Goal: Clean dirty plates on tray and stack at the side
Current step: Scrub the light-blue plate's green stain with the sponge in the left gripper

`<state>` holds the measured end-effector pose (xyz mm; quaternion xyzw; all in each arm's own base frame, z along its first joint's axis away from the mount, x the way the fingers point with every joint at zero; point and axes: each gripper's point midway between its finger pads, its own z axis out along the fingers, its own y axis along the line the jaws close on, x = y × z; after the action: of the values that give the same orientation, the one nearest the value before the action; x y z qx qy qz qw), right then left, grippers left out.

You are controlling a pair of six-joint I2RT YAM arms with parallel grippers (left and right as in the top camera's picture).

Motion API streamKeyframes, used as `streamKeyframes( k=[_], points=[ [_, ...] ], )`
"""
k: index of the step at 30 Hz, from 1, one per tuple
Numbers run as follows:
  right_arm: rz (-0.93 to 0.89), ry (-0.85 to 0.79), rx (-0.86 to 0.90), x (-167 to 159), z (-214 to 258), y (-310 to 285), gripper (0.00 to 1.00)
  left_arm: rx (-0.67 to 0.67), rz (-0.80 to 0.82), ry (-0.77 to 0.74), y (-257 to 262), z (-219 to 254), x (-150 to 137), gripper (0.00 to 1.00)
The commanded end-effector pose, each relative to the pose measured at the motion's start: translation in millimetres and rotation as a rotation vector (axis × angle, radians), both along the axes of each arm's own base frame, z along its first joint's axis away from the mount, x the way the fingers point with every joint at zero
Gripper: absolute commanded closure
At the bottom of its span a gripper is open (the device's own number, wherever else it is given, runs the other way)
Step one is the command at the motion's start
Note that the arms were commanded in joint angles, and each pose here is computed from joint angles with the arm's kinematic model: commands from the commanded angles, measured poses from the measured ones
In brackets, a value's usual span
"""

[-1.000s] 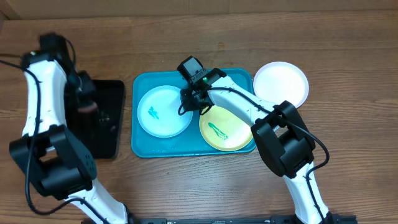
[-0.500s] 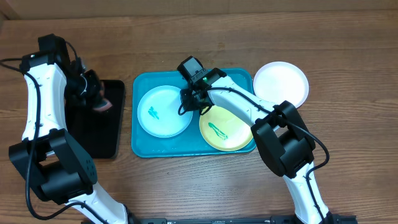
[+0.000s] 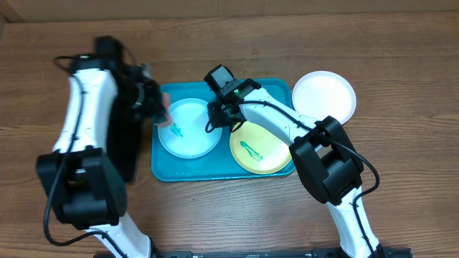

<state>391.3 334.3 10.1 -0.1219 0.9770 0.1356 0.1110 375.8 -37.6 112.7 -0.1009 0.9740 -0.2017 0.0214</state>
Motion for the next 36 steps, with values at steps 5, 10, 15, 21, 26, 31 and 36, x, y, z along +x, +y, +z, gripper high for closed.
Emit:
streamKeyframes(
  k=[5, 10, 15, 21, 26, 31, 36],
  points=[
    [-0.079, 0.001, -0.105, -0.5, -26.4, -20.6, 0.96, 0.135, 0.017, 0.081, -29.4, -41.5, -26.7, 0.96],
    [-0.078, -0.005, -0.100, 0.9, -25.9, -19.5, 0.96, 0.133, 0.002, 0.035, -45.8, -67.4, -25.0, 0.96],
    [-0.078, -0.008, -0.098, 1.4, -25.7, -19.1, 0.96, 0.122, -0.005, -0.041, -57.5, -77.6, -12.9, 0.96],
    [-0.078, -0.007, -0.099, 1.3, -25.7, -19.2, 0.96, 0.155, 0.002, -0.110, -54.9, -76.8, 3.1, 0.80],
    [-0.078, -0.005, -0.101, 0.7, -25.9, -19.6, 0.96, 0.189, 0.008, -0.119, -49.0, -77.8, 5.2, 0.63],
    [-0.078, -0.005, -0.101, 0.8, -25.9, -19.6, 0.96, 0.189, 0.008, -0.119, -49.1, -77.8, 5.2, 0.74],
    [-0.075, -0.006, -0.101, 0.8, -25.9, -19.6, 0.96, 0.190, 0.007, -0.110, -48.8, -78.2, 3.2, 0.74]
  ],
)
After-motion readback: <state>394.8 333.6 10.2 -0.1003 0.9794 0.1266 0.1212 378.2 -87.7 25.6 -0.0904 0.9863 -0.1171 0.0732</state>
